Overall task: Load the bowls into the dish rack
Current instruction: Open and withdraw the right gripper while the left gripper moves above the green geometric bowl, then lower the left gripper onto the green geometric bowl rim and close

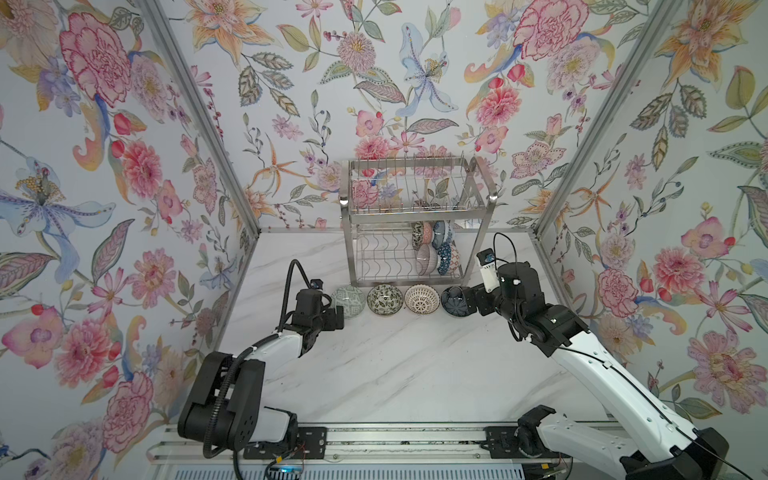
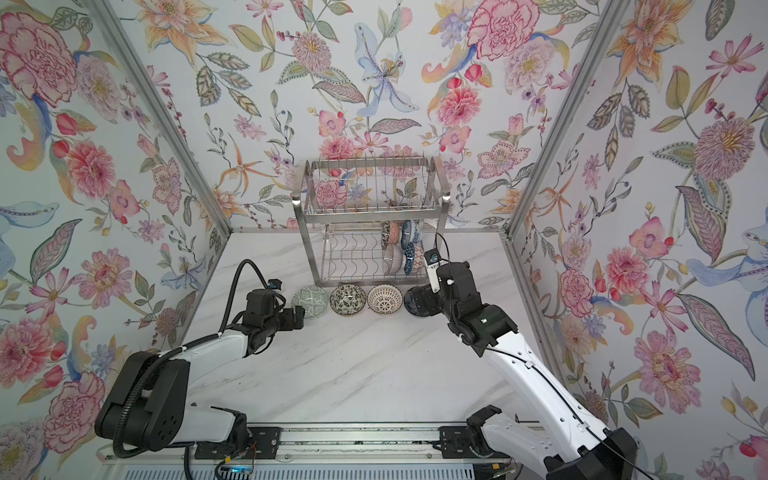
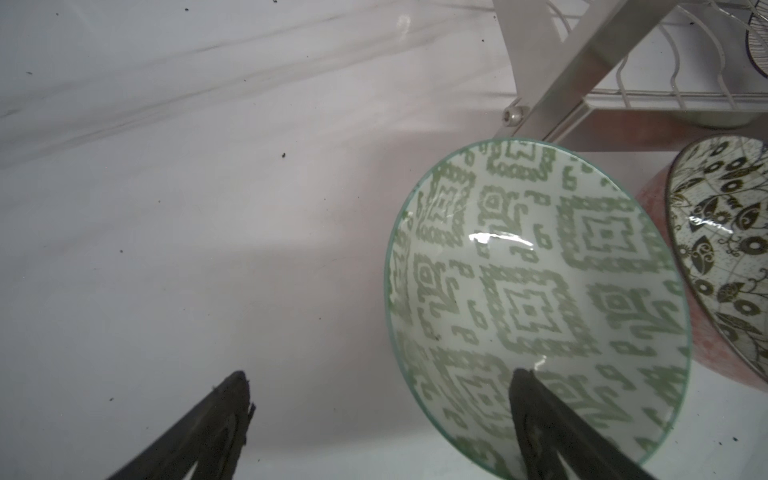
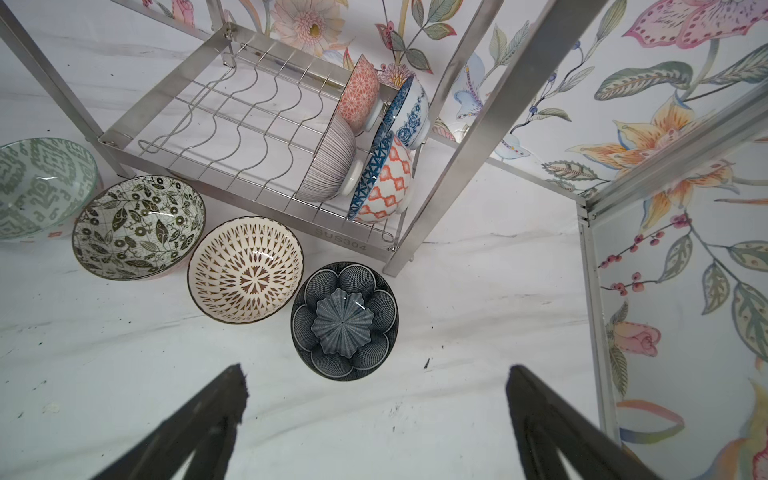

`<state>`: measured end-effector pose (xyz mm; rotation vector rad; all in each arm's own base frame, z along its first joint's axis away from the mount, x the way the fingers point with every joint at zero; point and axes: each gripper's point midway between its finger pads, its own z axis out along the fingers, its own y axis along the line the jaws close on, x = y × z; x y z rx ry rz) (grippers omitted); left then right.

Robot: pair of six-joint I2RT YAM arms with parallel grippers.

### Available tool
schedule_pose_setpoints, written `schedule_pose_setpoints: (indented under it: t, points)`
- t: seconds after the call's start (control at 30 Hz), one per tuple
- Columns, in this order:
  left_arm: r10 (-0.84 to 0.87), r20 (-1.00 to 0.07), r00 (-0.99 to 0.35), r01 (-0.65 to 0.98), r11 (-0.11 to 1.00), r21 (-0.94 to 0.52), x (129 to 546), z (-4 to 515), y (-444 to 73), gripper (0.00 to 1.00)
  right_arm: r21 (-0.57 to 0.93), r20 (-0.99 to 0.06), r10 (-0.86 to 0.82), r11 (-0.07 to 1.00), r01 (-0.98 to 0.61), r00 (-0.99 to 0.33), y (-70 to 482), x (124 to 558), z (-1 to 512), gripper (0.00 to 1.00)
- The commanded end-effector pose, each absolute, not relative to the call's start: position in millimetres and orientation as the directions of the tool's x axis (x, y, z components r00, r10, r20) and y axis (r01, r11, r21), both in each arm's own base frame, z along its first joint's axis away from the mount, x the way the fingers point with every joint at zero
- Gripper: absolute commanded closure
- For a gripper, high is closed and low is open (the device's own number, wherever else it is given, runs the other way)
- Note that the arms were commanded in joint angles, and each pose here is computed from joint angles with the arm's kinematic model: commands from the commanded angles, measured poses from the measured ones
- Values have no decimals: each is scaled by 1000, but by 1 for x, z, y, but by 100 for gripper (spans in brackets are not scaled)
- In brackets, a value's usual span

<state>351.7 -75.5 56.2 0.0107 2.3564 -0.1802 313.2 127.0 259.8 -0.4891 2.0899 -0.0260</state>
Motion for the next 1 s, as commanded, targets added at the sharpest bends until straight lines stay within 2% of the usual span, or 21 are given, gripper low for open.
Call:
schedule_pose_setpoints:
  t: [0.0,0.33,0.77,0.97]
  points:
    - [-57,-701,-711,68,987,-149,361,58,-77,6,-201,-824,-343,921,-335,-450,127,315,270,1]
    - [-60,-703,-709,89,981,-174,382,62,-85,19,-195,-833,-337,921,-338,-439,127,312,271,1]
    - [-55,-666,-744,97,977,-189,391,45,-91,49,-186,-846,-327,921,-343,-420,127,308,274,1]
    - [-41,-656,-753,90,982,-165,391,44,-88,69,-186,-848,-326,921,-341,-418,126,308,275,1]
